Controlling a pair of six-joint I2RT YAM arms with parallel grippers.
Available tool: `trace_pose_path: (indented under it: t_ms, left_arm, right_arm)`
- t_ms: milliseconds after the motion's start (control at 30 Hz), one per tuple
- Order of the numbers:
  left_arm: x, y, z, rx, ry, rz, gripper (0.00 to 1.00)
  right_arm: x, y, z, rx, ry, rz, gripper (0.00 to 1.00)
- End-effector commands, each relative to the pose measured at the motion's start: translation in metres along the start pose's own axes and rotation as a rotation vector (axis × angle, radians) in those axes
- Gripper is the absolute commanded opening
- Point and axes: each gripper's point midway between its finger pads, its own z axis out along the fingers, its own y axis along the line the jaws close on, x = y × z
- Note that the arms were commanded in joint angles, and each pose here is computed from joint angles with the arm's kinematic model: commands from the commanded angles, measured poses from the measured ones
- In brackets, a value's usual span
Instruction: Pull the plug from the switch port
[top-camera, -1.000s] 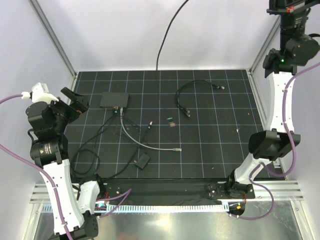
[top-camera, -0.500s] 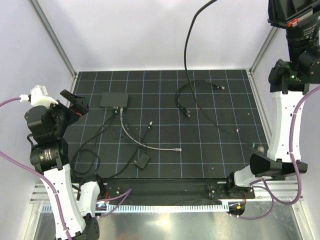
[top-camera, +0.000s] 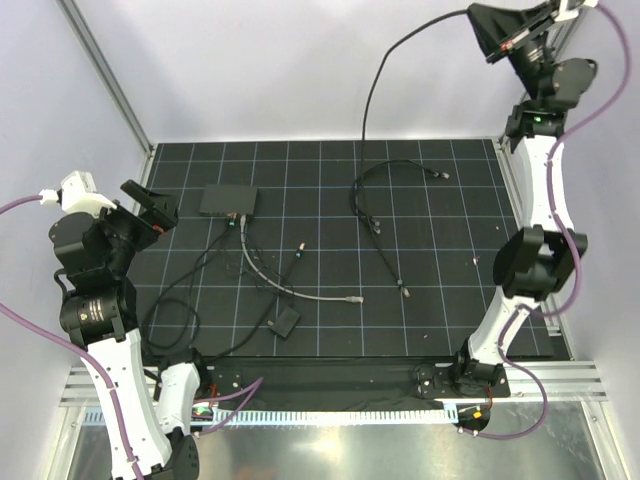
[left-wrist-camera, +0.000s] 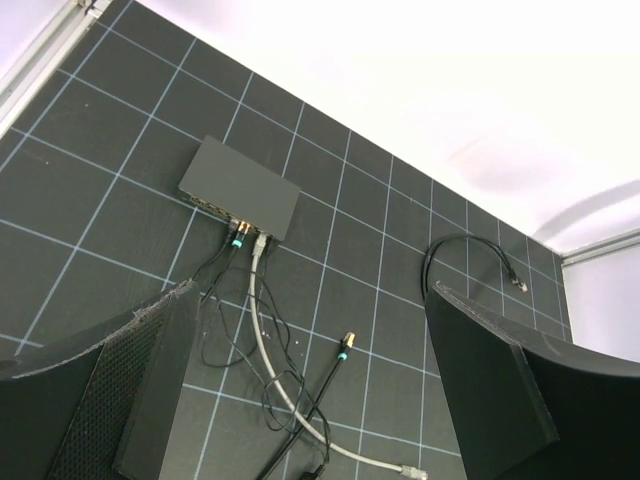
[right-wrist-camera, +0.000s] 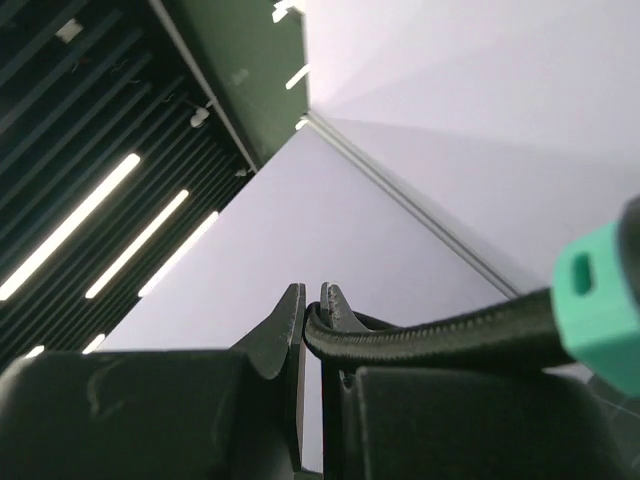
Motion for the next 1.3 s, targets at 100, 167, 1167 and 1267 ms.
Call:
trace_pose_path:
  t_ms: [100, 167, 1167, 1267]
  left_arm:
    - [0.0, -0.003, 0.006, 0.029, -0.002, 0.009, 1.0]
    - [0.001, -0.003, 0.009, 0.034, 0.004, 0.007, 1.0]
    - [0.071, 0.031, 0.102, 0.051, 0.316, -0.107, 0.87]
    - [0.084, 0.033, 0.113, 0.07, 0.39, -0.118, 0.86]
  right_arm:
    - [-0.009, -0.076, -0.005, 0.029, 0.026, -0.036, 0.01]
    - [-0.017, -0.117, -0.007, 0.112, 0.001, -0.013, 0.01]
    - [0.018, -0.45, -0.248, 1.469, -0.085, -0.107, 0.66]
    - [0.061, -0.419, -0.221, 1.428, -0.024, -0.2, 0.67]
